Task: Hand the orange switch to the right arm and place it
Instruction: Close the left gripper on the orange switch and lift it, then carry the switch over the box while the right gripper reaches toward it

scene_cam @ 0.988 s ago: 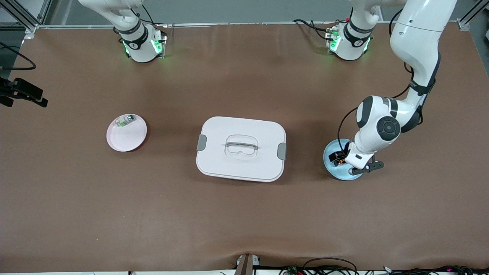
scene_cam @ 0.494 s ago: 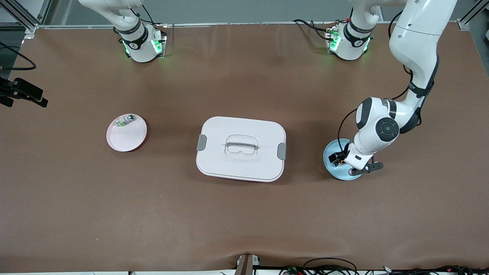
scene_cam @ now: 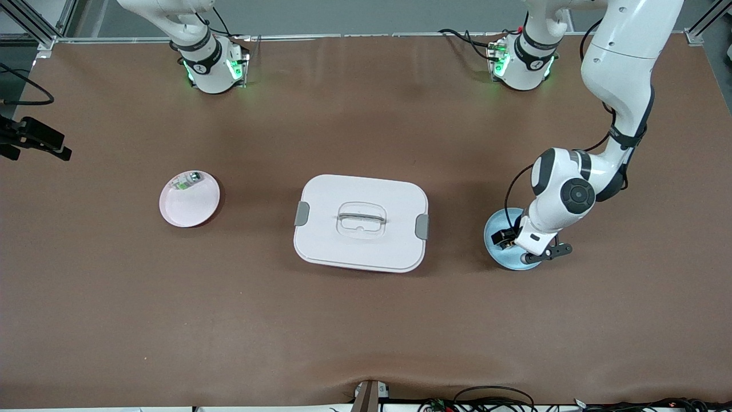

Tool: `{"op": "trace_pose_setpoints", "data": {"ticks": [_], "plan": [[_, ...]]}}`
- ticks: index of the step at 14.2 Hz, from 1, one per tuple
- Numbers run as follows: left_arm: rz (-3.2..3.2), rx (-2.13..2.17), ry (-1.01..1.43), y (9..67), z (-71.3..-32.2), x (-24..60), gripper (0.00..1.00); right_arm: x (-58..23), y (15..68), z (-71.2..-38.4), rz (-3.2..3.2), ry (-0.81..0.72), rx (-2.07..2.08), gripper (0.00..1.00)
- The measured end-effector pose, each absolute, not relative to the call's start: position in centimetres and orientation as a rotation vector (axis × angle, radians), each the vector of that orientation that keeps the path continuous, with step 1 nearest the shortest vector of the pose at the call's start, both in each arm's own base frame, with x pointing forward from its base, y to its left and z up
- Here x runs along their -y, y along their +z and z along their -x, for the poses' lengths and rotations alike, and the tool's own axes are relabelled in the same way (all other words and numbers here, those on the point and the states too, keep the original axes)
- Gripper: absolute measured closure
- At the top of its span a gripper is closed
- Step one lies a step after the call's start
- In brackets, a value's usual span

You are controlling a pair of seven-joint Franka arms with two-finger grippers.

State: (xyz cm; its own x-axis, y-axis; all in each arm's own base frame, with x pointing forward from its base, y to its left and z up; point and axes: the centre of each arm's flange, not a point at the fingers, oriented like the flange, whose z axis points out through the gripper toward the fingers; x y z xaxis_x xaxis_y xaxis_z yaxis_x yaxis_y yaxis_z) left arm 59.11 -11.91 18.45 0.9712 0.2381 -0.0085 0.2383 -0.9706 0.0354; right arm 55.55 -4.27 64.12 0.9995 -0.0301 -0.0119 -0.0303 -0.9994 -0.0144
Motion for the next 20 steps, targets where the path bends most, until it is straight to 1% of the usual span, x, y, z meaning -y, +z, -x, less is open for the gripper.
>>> {"op": "trace_pose_setpoints", "data": {"ticks": [1,2,3,4,5,6,11,15,20], "plan": [[-3.083,-0.373,-0.007,18.4,-59.1,11.9,0.0,4.3,64.1,-55.6,3.127,0.018,-0.047,0.0],[-3.083,-0.374,-0.007,18.4,-59.1,11.9,0.04,4.3,64.1,-55.6,3.127,0.018,-0.047,0.0],[-3.083,-0.376,-0.007,18.4,-59.1,11.8,0.04,4.3,64.1,-55.6,3.127,0.018,-0.047,0.0],[-3.083,-0.377,-0.007,18.4,-59.1,11.7,0.11,4.3,64.1,-55.6,3.127,0.018,-0.047,0.0],[-3.083,-0.378,-0.007,18.4,-59.1,11.7,0.24,4.3,64.1,-55.6,3.127,0.018,-0.047,0.0],[-3.082,-0.379,-0.006,18.5,-59.2,11.7,0.28,4.3,64.1,-55.6,3.127,0.018,-0.047,0.0],[-3.08,-0.407,-0.001,20.0,-59.7,11.8,0.28,4.3,64.1,-55.6,3.127,0.019,-0.047,0.0],[-3.075,-0.494,-0.033,25.1,-60.3,13.3,0.28,4.3,64.1,-55.6,3.127,0.019,-0.047,0.0],[-3.022,-0.656,-0.055,31.6,-60.5,19.2,0.28,3.8,63.7,-55.8,3.127,0.03,-0.033,0.0]]}}
